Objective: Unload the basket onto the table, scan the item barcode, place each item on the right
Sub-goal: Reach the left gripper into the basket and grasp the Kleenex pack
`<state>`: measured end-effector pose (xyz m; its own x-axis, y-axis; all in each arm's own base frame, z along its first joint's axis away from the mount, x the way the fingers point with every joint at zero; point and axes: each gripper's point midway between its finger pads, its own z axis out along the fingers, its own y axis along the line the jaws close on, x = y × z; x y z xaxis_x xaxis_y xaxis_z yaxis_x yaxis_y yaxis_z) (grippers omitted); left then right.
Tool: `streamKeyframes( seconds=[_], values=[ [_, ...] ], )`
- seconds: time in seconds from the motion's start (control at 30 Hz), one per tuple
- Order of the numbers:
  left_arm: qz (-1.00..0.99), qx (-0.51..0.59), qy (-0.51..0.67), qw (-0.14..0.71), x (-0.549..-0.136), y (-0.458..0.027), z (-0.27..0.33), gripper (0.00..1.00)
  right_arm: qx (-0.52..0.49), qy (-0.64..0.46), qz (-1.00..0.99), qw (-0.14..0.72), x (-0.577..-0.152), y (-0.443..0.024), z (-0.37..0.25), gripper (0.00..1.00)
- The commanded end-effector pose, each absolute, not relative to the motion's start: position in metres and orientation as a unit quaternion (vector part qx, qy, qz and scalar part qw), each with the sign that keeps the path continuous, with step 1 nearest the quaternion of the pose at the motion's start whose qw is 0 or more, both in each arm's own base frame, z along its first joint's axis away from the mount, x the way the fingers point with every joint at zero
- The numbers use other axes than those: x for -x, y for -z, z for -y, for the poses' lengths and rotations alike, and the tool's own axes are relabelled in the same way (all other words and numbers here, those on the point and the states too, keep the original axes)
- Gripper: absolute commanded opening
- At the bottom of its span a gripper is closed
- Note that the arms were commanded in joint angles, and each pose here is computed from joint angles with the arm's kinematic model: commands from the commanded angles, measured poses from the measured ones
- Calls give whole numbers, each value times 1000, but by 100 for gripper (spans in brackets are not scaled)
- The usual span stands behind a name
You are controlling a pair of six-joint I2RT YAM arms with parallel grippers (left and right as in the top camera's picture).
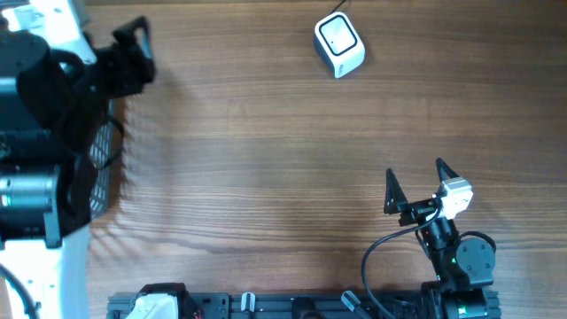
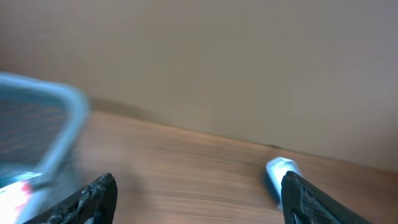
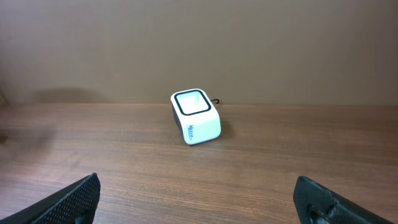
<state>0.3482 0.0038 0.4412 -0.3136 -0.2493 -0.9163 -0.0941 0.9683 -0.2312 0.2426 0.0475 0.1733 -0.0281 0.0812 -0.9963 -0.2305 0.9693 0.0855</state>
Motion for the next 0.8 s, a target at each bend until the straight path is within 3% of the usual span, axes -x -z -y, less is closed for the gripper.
streamKeyframes(
  seconds=[0.0, 0.27, 0.53, 0.77],
  values=[
    [-793, 225, -53, 564, -339, -435, -87, 84, 52, -107, -707, 698, -243, -174, -46, 100],
    [-787, 366, -79, 490, -327, -380, -214, 89, 52, -107, -706, 698, -243, -174, -46, 100],
    [-832, 395, -51, 387, -368, -281, -256, 97, 52, -107, -706, 698, -243, -174, -46, 100],
    [-893, 328, 21, 307, -407, -189, -250, 98, 52, -107, -706, 698, -243, -174, -46, 100]
  ],
)
